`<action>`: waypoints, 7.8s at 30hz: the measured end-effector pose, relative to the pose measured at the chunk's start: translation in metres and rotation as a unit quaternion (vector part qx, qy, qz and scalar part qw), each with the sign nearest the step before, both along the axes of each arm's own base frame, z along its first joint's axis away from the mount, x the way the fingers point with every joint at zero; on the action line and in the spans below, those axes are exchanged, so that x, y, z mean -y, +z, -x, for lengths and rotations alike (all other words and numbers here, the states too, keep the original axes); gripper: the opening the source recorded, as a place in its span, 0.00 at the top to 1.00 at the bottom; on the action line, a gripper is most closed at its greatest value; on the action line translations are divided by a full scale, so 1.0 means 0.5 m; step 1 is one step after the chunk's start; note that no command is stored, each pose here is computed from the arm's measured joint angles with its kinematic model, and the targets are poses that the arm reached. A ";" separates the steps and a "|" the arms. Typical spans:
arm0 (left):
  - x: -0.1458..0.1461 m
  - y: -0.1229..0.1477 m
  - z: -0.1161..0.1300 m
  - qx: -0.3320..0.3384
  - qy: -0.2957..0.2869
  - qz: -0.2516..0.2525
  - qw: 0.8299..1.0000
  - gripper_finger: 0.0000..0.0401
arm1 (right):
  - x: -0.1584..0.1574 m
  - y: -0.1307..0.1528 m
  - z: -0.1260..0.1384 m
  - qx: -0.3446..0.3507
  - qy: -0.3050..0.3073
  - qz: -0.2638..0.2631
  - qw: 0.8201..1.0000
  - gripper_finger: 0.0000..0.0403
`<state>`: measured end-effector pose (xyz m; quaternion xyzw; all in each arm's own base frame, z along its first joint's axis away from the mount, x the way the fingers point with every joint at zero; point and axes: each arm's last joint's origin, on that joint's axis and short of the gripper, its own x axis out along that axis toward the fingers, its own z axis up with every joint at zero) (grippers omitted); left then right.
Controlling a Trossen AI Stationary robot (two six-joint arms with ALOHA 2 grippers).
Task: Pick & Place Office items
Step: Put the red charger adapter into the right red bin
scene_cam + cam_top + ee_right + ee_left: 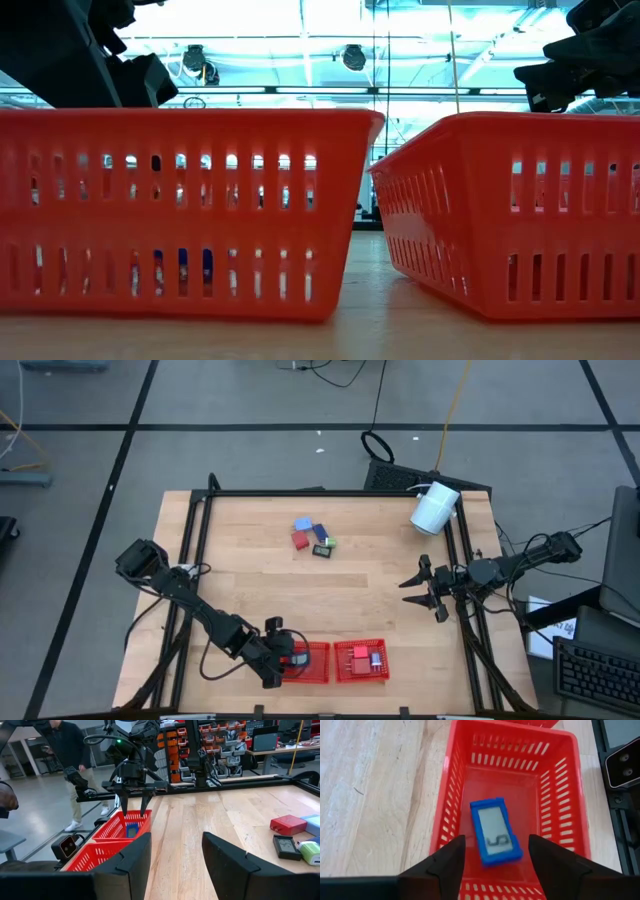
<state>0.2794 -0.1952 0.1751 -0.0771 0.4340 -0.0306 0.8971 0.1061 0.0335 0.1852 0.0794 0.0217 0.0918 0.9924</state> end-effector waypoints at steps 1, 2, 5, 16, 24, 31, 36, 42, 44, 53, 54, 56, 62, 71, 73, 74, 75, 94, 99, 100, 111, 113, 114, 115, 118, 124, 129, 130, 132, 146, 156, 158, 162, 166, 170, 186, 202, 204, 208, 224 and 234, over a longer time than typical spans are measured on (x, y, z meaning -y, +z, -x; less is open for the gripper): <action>0.000 0.000 0.000 0.000 0.000 0.000 1.000 0.43 | 0.000 0.000 0.000 0.000 0.000 0.000 1.000 0.59; 0.000 0.000 0.000 0.000 0.000 0.000 1.000 0.43 | 0.000 0.000 0.000 0.000 0.000 0.000 1.000 0.59; 0.000 0.000 0.000 -0.001 -0.002 0.002 1.000 0.41 | 0.000 0.000 0.000 0.000 0.000 0.000 1.000 0.59; -0.035 0.100 0.015 0.048 -0.044 0.056 0.996 0.40 | 0.000 0.000 0.000 0.000 0.000 0.000 1.000 0.59; -0.070 0.217 0.036 0.216 -0.024 0.006 0.976 0.40 | 0.000 0.000 0.000 0.000 0.000 -0.001 1.000 0.59; -0.098 0.262 0.031 0.304 0.028 -0.078 0.949 0.40 | 0.000 0.000 0.000 0.000 0.000 0.000 1.000 0.59; -0.134 0.256 0.016 0.288 0.065 -0.123 0.947 0.40 | 0.000 0.000 0.000 0.000 0.000 -0.002 1.000 0.59; -0.192 0.253 -0.007 0.276 0.105 -0.160 0.942 0.40 | 0.000 0.000 0.000 -0.003 0.000 -0.015 1.000 0.59; -0.212 0.251 -0.013 0.267 0.117 -0.173 0.941 0.40 | 0.000 0.000 0.000 -0.003 -0.001 -0.015 1.000 0.59; -0.319 0.226 -0.030 0.225 0.214 -0.180 0.933 0.40 | 0.001 0.001 0.000 0.001 -0.010 -0.018 1.000 0.59; -0.332 0.223 -0.030 0.223 0.227 -0.178 0.931 0.40 | 0.002 0.002 0.000 0.001 -0.014 -0.018 1.000 0.59; -0.358 0.216 -0.031 0.218 0.255 -0.174 0.926 0.40 | 0.002 0.001 0.000 0.000 -0.017 -0.015 1.000 0.59; -0.433 0.182 -0.021 0.190 0.330 -0.169 0.909 0.40 | 0.002 0.001 0.000 0.000 -0.016 -0.012 1.000 0.59; -0.508 0.118 -0.002 0.156 0.410 -0.121 0.891 0.40 | 0.002 0.001 0.000 0.000 -0.020 -0.012 1.000 0.59; -0.520 0.103 -0.005 0.128 0.411 -0.109 0.896 0.40 | 0.004 0.001 -0.001 0.001 -0.032 -0.012 0.999 0.59; -0.527 0.099 -0.011 0.121 0.417 -0.094 0.896 0.40 | 0.005 0.001 -0.001 0.002 -0.040 -0.012 0.999 0.59; -0.534 0.097 -0.018 0.119 0.423 -0.076 0.895 0.40 | 0.005 0.001 -0.001 0.002 -0.047 -0.011 0.999 0.59; -0.605 -0.046 -0.105 0.065 0.445 -0.015 0.893 0.40 | 0.006 0.001 -0.002 0.000 -0.053 -0.015 0.998 0.59; -0.603 -0.069 -0.113 0.055 0.430 0.006 0.901 0.40 | 0.006 0.001 -0.002 0.001 -0.053 -0.015 0.998 0.59; -0.604 -0.074 -0.114 0.052 0.430 0.005 0.901 0.40 | 0.006 0.001 -0.002 0.001 -0.053 -0.015 0.998 0.59; -0.570 -0.062 -0.108 0.010 0.353 0.076 0.932 0.40 | 0.006 0.001 -0.002 0.001 -0.052 -0.017 0.998 0.59; -0.559 -0.053 -0.097 -0.012 0.344 0.072 0.936 0.40 | 0.006 0.001 -0.002 0.001 -0.052 -0.017 0.999 0.59; -0.553 -0.048 -0.090 -0.025 0.344 0.067 0.936 0.40 | 0.006 0.001 -0.002 0.001 -0.051 -0.016 0.999 0.59; -0.547 -0.042 -0.083 -0.034 0.347 0.058 0.936 0.40 | 0.006 0.001 -0.002 0.000 -0.051 -0.016 0.999 0.59; -0.530 -0.017 -0.064 -0.045 0.371 0.016 0.928 0.40 | 0.006 0.001 -0.002 0.000 -0.051 -0.015 0.999 0.59; -0.494 0.020 -0.031 -0.057 0.432 -0.002 0.900 0.40 | 0.006 0.001 -0.002 0.000 -0.051 -0.015 0.999 0.59; -0.475 0.010 -0.017 -0.086 0.505 0.041 0.858 0.40 | 0.006 0.001 -0.002 0.000 -0.051 -0.015 0.999 0.59; -0.475 0.008 -0.015 -0.091 0.517 0.046 0.850 0.40 | 0.006 0.001 -0.001 0.000 -0.051 -0.015 0.999 0.59; -0.477 0.006 -0.008 -0.102 0.535 0.048 0.837 0.40 | 0.006 0.001 -0.002 0.000 -0.051 -0.015 0.999 0.59; -0.515 -0.038 -0.025 -0.122 0.543 0.067 0.828 0.39 | 0.006 0.001 -0.002 -0.002 -0.051 -0.024 0.998 0.59; -0.535 -0.062 -0.032 -0.129 0.539 0.058 0.830 0.23 | 0.005 0.001 -0.002 -0.002 -0.051 -0.026 0.998 0.59; -0.537 -0.061 -0.030 -0.134 0.535 0.051 0.833 0.21 | 0.005 0.001 -0.002 -0.002 -0.051 -0.026 0.998 0.59; -0.536 -0.063 -0.029 -0.146 0.494 0.023 0.857 0.20 | 0.005 0.001 -0.002 -0.002 -0.051 -0.026 0.998 0.59; -0.537 -0.062 -0.029 -0.163 0.419 -0.027 0.893 0.20 | 0.005 0.001 -0.002 -0.002 -0.051 -0.026 0.998 0.59; -0.536 -0.062 -0.029 -0.183 0.317 -0.086 0.927 0.20 | 0.005 0.001 -0.002 -0.002 -0.051 -0.026 0.998 0.59; -0.556 -0.034 -0.050 -0.135 0.156 -0.240 0.948 0.20 | 0.005 0.001 -0.002 -0.002 -0.051 -0.024 0.998 0.59; -0.595 -0.076 -0.047 -0.151 0.086 -0.153 0.973 0.20 | 0.005 -0.003 -0.004 -0.010 -0.050 -0.023 0.998 0.59; -0.595 -0.077 -0.047 -0.150 0.087 -0.148 0.974 0.20 | 0.004 -0.003 -0.004 -0.010 -0.050 -0.023 0.998 0.59; -0.594 -0.075 -0.048 -0.146 0.088 -0.151 0.974 0.22 | 0.004 -0.003 -0.004 -0.011 -0.050 -0.022 0.998 0.59; -0.594 -0.076 -0.050 -0.141 0.131 -0.128 0.973 0.69 | 0.004 -0.003 -0.004 -0.011 -0.051 -0.022 0.998 0.59; -0.566 -0.076 -0.058 -0.140 0.162 -0.135 0.967 0.68 | 0.004 -0.003 -0.004 -0.011 -0.051 -0.029 0.998 0.59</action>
